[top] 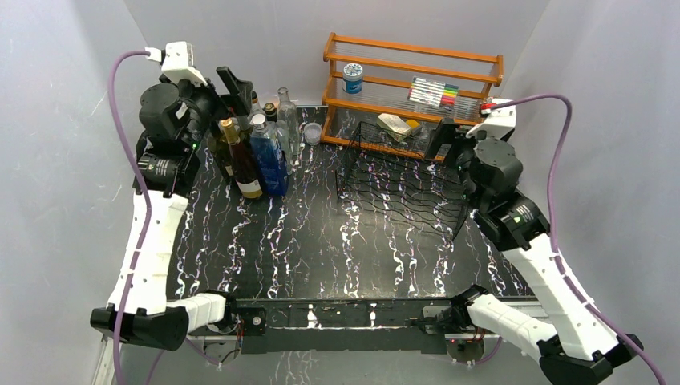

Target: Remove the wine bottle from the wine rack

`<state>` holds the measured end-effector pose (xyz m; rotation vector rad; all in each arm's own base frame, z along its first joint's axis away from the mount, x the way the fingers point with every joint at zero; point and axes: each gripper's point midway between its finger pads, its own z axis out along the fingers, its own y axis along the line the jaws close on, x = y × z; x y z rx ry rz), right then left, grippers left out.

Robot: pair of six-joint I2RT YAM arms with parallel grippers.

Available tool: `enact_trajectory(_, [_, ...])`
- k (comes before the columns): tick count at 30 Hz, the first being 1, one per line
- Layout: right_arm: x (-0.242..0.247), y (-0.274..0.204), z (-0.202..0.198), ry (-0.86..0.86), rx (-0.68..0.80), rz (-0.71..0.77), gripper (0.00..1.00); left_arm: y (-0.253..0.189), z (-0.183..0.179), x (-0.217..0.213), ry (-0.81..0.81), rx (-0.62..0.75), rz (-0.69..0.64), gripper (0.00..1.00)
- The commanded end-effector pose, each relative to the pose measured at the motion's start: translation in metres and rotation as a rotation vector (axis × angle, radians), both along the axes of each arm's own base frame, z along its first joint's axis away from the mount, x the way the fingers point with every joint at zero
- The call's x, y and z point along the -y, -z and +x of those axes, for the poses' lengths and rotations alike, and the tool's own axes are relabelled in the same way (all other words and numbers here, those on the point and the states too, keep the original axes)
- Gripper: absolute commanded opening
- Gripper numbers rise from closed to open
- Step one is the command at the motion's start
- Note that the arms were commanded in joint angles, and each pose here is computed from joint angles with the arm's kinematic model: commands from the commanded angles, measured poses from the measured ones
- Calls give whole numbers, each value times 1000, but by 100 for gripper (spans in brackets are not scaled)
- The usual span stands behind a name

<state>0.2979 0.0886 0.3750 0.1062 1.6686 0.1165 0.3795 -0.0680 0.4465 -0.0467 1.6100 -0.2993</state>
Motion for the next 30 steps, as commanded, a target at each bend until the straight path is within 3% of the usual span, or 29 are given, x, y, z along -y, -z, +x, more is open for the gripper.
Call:
enact_trajectory(1, [1,-38,-14,-57,84,22,98,-76,-34,27,181,230,-45,98])
enact_trajectory(6, [3,-43,-23,-76,89,34,98,-81,-57,33,236,255,20,98])
enact_trajectory(15, [10,-70,-34,-93,149,2,98,-99,-106,-4,52,356,81,98])
enact_trajectory(22, [32,-84,-37,21,156,2,98,-92,-105,6,71,348,85,98])
enact_trajectory(30, [30,-85,-42,-8,186,40,98,-77,-91,6,52,286,77,98])
